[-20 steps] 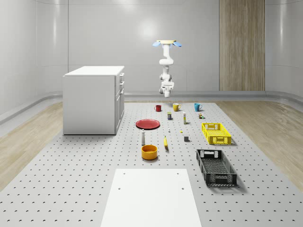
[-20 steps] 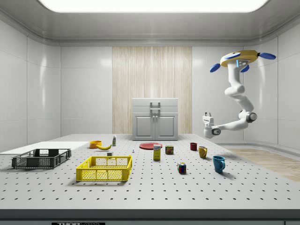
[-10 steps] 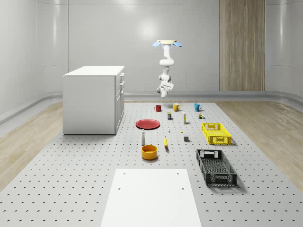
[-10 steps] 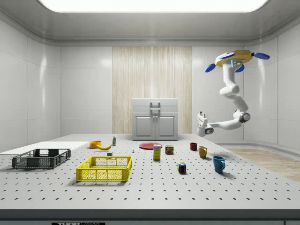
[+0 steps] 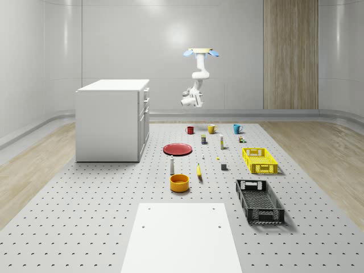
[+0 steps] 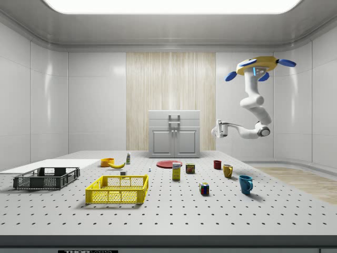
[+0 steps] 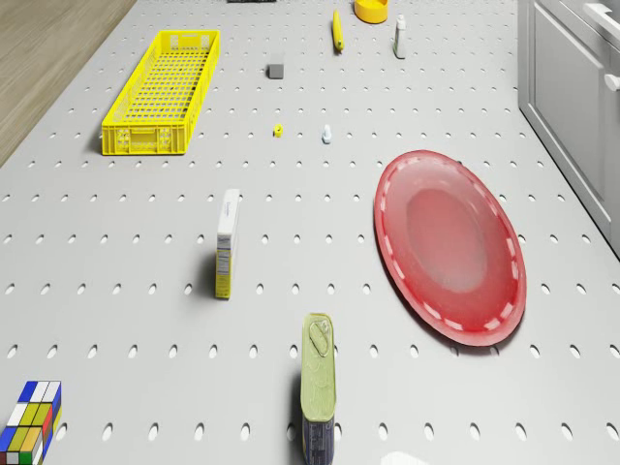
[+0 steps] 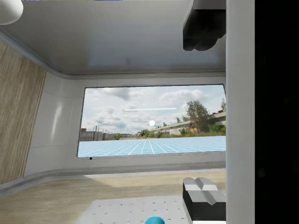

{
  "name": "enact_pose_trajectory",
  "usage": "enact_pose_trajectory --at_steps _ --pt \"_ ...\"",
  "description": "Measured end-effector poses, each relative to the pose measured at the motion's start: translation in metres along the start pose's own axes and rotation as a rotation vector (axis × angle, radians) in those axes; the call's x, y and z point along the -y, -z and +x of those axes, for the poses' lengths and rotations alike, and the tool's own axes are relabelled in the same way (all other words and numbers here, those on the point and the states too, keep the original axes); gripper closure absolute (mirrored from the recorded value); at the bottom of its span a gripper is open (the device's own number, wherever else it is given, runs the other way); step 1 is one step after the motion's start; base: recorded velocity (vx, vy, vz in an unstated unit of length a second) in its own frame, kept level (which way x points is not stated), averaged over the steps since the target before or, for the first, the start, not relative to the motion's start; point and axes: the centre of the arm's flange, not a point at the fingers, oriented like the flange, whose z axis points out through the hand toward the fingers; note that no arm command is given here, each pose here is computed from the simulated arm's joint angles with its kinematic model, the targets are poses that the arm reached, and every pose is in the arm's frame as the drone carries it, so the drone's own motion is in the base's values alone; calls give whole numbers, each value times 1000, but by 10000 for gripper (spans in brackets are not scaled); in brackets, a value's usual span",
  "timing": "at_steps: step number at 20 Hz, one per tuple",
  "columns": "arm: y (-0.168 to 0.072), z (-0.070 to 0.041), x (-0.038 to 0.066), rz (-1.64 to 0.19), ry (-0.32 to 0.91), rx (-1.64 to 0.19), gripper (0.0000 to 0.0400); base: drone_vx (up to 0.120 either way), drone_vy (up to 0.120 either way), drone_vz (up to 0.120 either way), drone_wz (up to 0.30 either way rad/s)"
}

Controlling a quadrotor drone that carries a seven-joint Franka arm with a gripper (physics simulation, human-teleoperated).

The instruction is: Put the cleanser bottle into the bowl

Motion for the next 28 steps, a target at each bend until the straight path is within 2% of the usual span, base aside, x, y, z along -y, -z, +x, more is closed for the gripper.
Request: enact_pose_trajectory --at_steps 2,4,6,8,14,22,28 --pt "-6 -24 24 -244 7 -243 0 120 0 0 0" --pt "-21 -43 42 -464 14 -461 0 120 0 0 0" --pt "-39 -56 55 -644 20 -640 0 120 0 0 0" --pt "-55 -63 62 -780 26 -777 0 120 0 0 0" --pt "-83 -71 68 -997 37 -1000 0 120 0 0 0" --pt "-96 -72 69 -1082 42 -1090 0 120 0 0 0" --pt "-98 -73 69 -1100 43 -1109 0 120 -113 0 0"
